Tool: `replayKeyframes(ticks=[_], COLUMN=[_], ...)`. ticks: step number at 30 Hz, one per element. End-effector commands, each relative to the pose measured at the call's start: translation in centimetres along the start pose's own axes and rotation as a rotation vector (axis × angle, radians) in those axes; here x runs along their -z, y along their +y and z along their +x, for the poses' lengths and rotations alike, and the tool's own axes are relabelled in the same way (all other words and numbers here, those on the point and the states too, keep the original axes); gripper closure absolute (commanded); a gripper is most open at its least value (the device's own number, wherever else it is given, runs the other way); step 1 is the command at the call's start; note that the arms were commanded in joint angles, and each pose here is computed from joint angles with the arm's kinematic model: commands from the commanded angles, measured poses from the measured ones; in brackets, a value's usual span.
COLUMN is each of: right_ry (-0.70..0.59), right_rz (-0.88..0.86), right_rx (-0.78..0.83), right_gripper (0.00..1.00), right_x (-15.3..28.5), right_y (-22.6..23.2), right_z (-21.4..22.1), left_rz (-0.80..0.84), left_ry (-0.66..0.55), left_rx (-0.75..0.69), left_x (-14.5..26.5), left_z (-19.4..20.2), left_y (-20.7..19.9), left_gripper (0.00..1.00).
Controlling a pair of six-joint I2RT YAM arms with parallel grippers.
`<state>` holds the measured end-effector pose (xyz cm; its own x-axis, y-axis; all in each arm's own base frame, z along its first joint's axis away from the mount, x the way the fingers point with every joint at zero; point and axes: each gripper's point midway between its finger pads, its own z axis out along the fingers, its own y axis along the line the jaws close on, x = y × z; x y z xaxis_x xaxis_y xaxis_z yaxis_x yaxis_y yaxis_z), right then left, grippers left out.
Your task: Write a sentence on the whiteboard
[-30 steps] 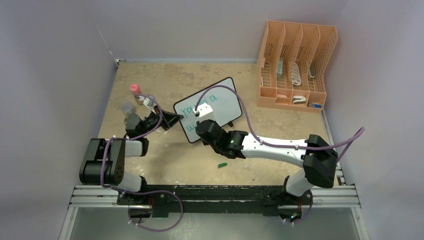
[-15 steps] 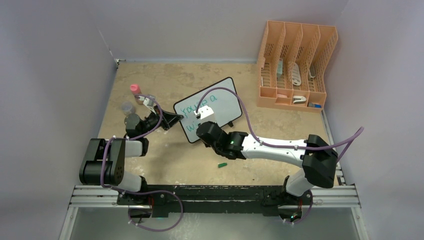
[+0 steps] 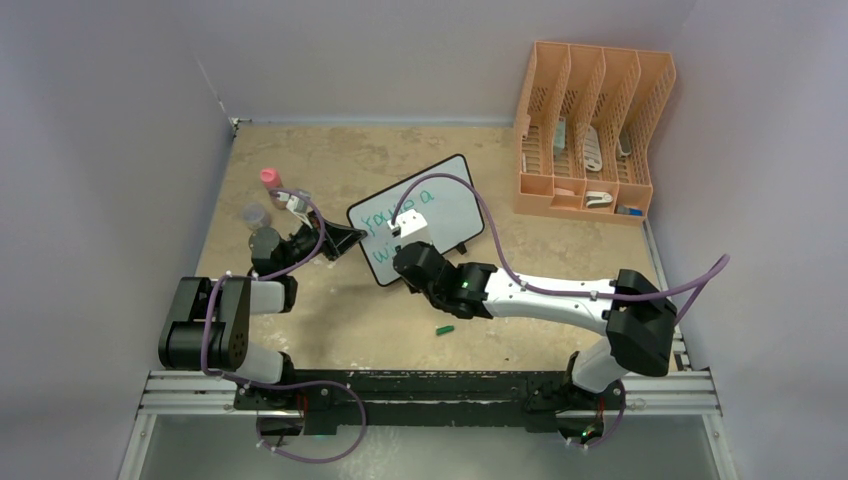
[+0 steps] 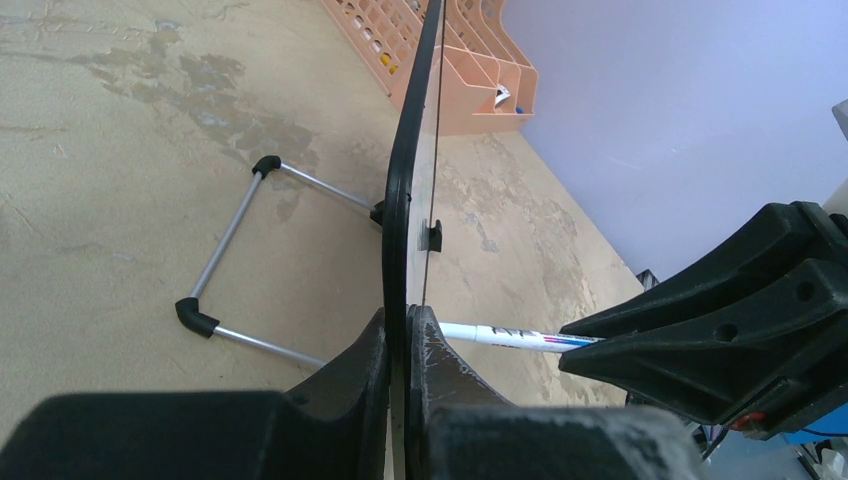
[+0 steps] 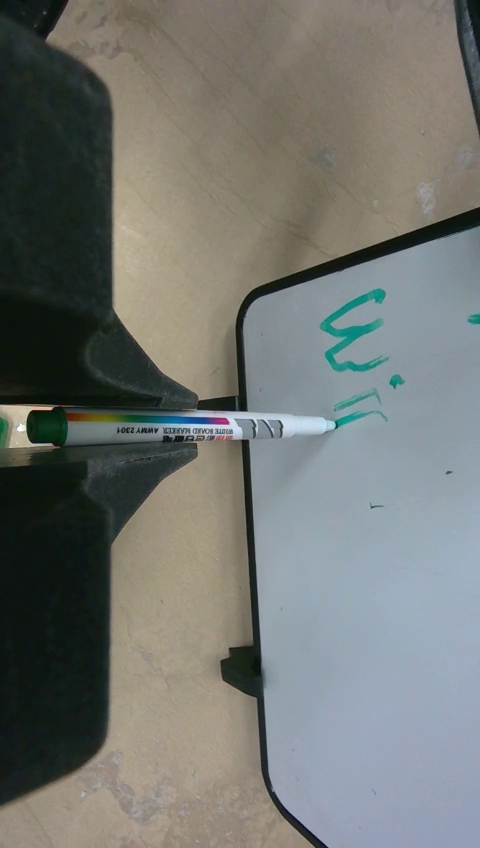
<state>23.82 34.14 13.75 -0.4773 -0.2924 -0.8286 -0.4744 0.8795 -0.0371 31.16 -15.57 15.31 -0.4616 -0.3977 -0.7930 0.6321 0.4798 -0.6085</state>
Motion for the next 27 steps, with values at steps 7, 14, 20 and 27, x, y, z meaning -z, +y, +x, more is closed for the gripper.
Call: replayKeyframes(ticks=[7,14,20,27], right_ry=[-0.122,-0.119,-0.112,-0.117], right_rz=[-0.031,-0.024,-0.011,0.015], right_rx=[-0.051,-0.046,-0.042,-0.048], right_gripper=[1.00,1.00,1.00,1.00], right_x=[1.1,0.5,0.2,0.0], right_y=[0.6,0.6,0.4,-0.3], right_z=[-4.9,-4.7,-4.4,-4.4], left_rz=[0.031,0.032,0.034,0.033], left_ry=[-0.030,-0.030,-0.029,-0.029], left_rx=[-0.087,-0.087,-0.088,-0.087], left_x=[-0.2,-0.2,-0.2,-0.2], left_z=[-1.6,-1.6,-1.6,-1.6], left_y=[-0.7,-0.7,-0.7,-0.7], left_gripper=[1.00,1.00,1.00,1.00])
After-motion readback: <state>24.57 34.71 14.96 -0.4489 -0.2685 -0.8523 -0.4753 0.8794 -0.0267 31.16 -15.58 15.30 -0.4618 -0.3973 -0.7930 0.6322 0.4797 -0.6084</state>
